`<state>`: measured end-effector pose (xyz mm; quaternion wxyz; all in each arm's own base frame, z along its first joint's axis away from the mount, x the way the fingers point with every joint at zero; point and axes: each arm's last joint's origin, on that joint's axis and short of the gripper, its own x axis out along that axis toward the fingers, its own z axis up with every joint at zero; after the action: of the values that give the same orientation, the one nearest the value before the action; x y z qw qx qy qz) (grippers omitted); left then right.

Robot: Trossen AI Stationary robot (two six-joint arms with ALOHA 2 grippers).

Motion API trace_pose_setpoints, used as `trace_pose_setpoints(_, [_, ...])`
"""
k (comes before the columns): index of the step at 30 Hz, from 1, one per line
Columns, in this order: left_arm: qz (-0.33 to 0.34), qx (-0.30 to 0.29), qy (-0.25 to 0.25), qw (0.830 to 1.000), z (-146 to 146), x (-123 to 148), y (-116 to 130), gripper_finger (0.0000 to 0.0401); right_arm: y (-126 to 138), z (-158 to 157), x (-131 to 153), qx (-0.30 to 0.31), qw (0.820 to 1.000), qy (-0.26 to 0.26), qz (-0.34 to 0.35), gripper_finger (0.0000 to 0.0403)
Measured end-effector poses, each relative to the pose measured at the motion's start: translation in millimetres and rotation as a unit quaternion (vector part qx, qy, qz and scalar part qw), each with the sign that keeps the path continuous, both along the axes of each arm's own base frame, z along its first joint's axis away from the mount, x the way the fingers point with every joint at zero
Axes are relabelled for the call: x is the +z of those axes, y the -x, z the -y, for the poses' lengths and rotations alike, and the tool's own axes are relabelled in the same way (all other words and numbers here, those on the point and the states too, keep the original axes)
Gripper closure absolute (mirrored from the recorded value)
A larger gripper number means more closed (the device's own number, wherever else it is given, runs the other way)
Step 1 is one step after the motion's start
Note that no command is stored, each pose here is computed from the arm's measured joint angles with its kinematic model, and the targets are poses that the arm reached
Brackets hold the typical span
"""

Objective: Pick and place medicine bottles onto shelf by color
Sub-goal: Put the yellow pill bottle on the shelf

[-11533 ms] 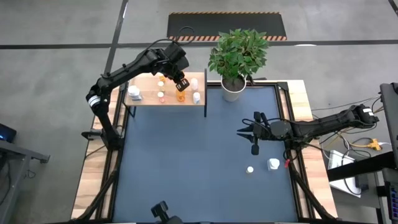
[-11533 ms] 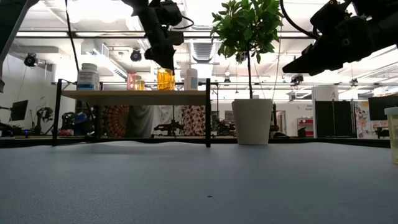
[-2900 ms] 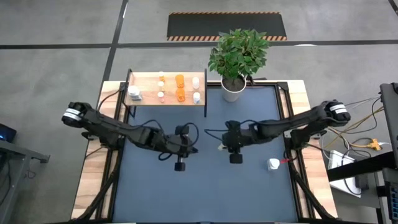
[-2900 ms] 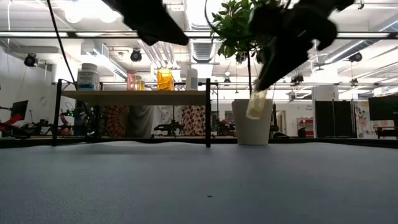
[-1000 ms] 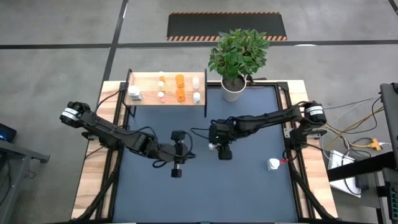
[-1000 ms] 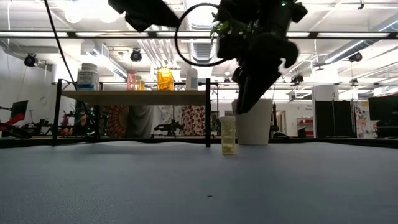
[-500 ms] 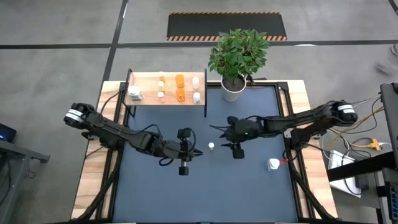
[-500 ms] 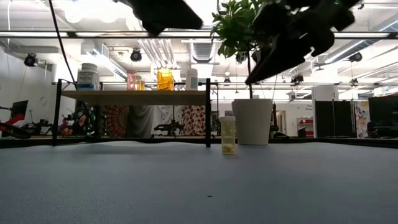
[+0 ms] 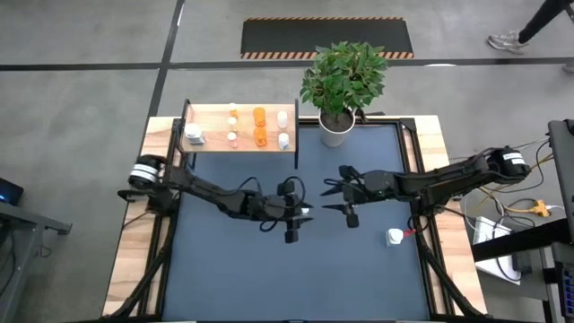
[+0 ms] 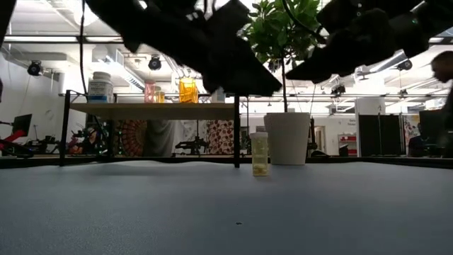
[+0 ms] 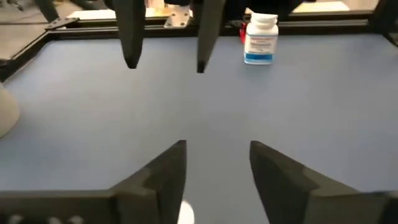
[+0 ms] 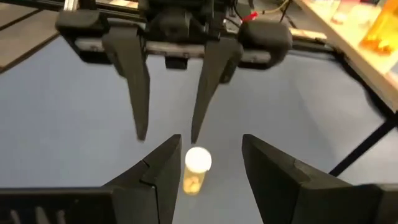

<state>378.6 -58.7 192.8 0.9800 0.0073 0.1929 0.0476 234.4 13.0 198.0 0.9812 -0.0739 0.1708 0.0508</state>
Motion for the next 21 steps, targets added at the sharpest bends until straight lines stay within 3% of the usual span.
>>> trace_pose_setpoints(4, [0.0,-0.022,0.03,0.999,-12.7,-17.6,-9.9,0.0214,3.5,0.2,-5.6,-0.007,1.0,-0.019,-0.01,0.0243])
trace_pose_setpoints(9, [-0.019,-0.023,0.08,0.996,-27.6,-31.4,-13.1,0.0212,3.0,0.2,-9.1,-0.01,1.0,-0.024,-0.017,0.0242])
trace_pose_setpoints(15, [-0.063,-0.021,0.07,0.995,-31.9,-35.6,-8.6,0.0212,2.3,0.1,-10.4,-0.01,0.999,-0.025,-0.019,0.0246])
trace_pose_setpoints(21, [-0.064,-0.027,0.059,0.996,-31.8,-34.9,-8.4,0.0212,2.2,0.1,-10.2,-0.011,0.999,-0.027,-0.018,0.0247])
